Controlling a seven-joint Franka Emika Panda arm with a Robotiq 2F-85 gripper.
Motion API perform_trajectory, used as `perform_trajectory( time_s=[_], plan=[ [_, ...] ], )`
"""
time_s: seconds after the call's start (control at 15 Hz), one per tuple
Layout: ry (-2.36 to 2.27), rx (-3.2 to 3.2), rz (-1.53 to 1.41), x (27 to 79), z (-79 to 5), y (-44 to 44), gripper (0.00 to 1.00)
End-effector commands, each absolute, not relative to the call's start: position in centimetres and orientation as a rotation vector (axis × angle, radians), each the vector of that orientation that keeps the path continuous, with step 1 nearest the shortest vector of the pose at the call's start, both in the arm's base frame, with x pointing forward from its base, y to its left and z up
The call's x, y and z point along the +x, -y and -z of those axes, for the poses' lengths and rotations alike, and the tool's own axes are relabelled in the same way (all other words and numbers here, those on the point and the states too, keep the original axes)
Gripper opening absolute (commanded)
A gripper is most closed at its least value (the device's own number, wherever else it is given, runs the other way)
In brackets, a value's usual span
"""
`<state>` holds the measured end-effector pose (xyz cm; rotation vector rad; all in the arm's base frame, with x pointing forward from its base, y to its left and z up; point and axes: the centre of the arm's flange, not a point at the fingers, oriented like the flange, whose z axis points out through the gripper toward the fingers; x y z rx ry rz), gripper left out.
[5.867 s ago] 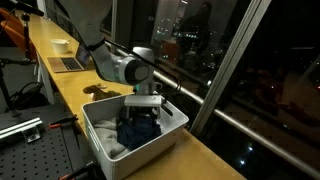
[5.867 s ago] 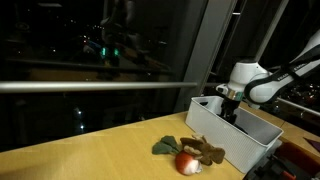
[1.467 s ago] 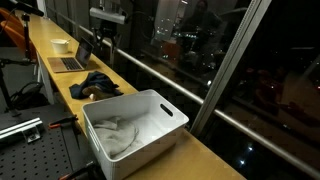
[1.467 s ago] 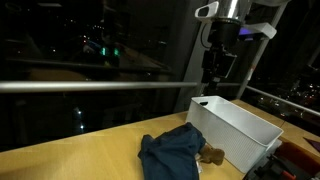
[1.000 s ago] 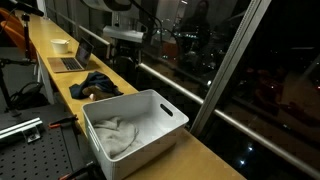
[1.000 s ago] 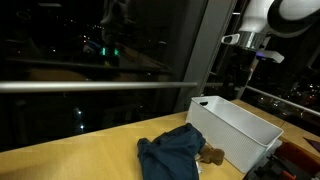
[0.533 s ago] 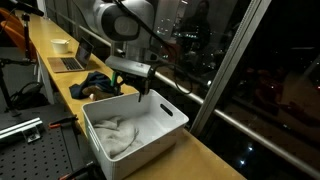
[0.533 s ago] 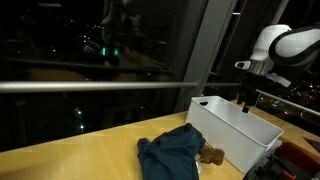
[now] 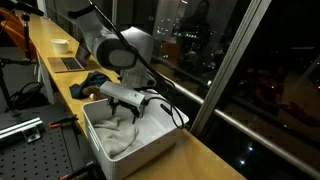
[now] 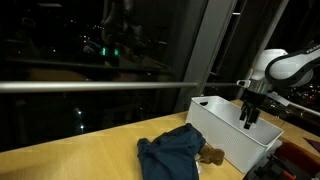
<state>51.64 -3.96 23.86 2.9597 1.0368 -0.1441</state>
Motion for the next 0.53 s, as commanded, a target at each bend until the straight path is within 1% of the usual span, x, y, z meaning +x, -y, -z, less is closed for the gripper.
perform_trajectory(
  time_s=[0.0,0.47],
  plan=[
    [-1.034,2.999,0.129,51.5,-21.6,4.8,1.0],
    [-1.023,3.027,0.242,51.1,-16.1,4.7,1.0]
  ],
)
